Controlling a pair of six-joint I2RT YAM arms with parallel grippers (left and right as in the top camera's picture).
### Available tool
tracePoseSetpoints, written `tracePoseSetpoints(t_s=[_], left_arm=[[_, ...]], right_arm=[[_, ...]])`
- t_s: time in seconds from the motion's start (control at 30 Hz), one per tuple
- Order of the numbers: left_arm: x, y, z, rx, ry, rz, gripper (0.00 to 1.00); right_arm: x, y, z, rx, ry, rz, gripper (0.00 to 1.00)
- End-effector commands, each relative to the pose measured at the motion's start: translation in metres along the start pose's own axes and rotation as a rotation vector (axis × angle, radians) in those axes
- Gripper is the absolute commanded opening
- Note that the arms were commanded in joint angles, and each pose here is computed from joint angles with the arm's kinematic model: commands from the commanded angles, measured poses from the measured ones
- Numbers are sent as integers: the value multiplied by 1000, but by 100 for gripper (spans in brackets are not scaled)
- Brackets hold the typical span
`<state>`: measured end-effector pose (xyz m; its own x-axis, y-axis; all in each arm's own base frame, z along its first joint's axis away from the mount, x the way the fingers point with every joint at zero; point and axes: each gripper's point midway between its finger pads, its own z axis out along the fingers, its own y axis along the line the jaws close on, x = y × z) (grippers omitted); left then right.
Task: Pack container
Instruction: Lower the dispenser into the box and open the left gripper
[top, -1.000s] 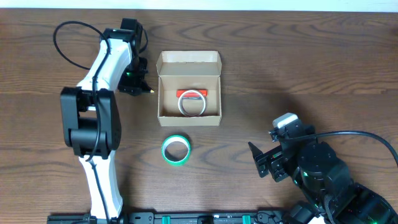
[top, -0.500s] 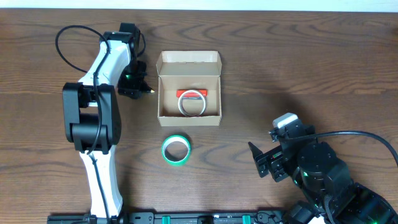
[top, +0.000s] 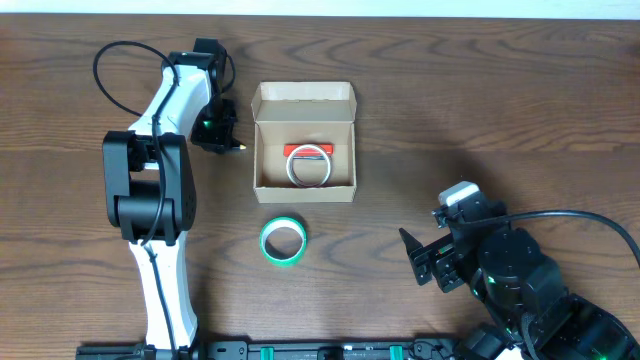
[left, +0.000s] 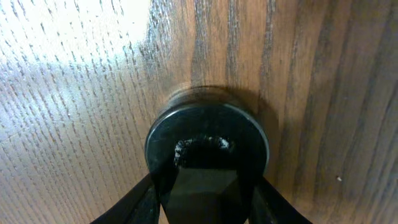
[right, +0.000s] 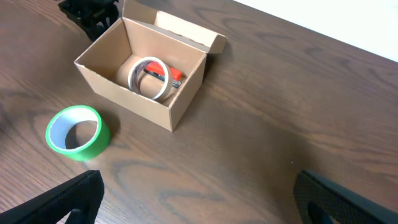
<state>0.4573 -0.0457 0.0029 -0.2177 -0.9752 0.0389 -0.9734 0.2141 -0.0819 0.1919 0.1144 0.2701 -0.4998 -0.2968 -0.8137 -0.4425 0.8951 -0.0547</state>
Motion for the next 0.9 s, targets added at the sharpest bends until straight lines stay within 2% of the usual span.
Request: tracePoseSetpoints(t_s=[0.0, 0.87], left_arm=[[-3, -1, 4, -7, -4, 14, 36], [-8, -13, -69, 120, -104, 83, 33]], right_arm=[[0, -1, 0, 6, -1, 8, 99], [0, -1, 0, 6, -1, 8, 99]])
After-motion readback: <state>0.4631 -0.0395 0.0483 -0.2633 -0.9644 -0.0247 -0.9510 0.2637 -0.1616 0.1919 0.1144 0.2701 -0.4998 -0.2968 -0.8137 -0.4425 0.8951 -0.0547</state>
